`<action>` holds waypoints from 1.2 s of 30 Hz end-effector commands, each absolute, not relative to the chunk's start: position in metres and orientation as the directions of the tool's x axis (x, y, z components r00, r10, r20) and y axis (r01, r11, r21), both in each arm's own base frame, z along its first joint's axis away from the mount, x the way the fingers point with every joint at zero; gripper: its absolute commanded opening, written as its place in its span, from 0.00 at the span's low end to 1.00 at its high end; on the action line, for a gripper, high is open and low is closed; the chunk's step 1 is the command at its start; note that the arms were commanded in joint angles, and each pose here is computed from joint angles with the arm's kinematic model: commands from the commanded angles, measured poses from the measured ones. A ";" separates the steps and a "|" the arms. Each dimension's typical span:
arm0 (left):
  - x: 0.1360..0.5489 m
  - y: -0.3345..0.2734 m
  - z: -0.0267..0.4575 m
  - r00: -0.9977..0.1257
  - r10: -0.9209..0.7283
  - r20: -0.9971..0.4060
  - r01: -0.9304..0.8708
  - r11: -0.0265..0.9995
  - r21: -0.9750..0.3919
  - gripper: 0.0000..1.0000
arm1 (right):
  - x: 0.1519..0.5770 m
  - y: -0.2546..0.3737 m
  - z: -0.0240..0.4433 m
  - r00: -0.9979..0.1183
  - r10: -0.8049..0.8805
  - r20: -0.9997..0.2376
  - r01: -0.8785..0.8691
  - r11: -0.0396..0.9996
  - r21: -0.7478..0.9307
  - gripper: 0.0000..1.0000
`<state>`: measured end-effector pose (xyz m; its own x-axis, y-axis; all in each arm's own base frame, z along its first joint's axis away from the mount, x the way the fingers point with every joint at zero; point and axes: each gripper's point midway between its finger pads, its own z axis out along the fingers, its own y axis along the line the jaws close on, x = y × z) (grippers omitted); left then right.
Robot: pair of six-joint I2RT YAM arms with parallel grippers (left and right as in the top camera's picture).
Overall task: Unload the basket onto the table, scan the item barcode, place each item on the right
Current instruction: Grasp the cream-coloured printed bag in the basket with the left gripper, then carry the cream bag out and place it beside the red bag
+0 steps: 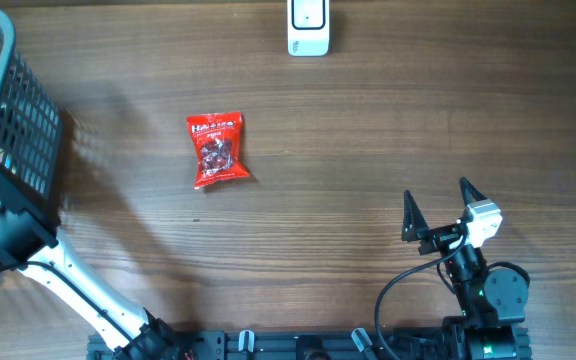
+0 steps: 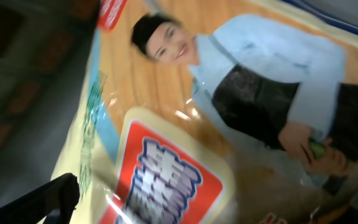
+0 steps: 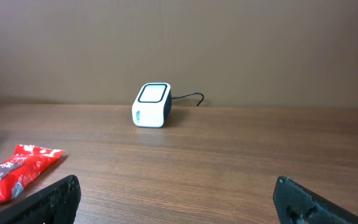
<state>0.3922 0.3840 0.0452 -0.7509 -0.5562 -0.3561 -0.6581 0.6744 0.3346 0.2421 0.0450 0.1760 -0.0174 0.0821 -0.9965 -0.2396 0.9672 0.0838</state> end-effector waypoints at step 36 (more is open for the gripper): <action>0.351 0.371 -0.035 -0.739 -0.646 -0.191 -0.672 0.693 0.260 0.04 | 0.242 0.044 0.178 -0.005 0.077 -0.997 -0.231 0.970 0.076 1.00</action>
<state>0.3831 0.3914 0.0354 -0.7150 -0.5903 -0.3747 -0.6939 0.6649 0.2766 0.2421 0.0450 0.1760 -0.0174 0.0821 -0.9965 -0.2396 0.9672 0.0838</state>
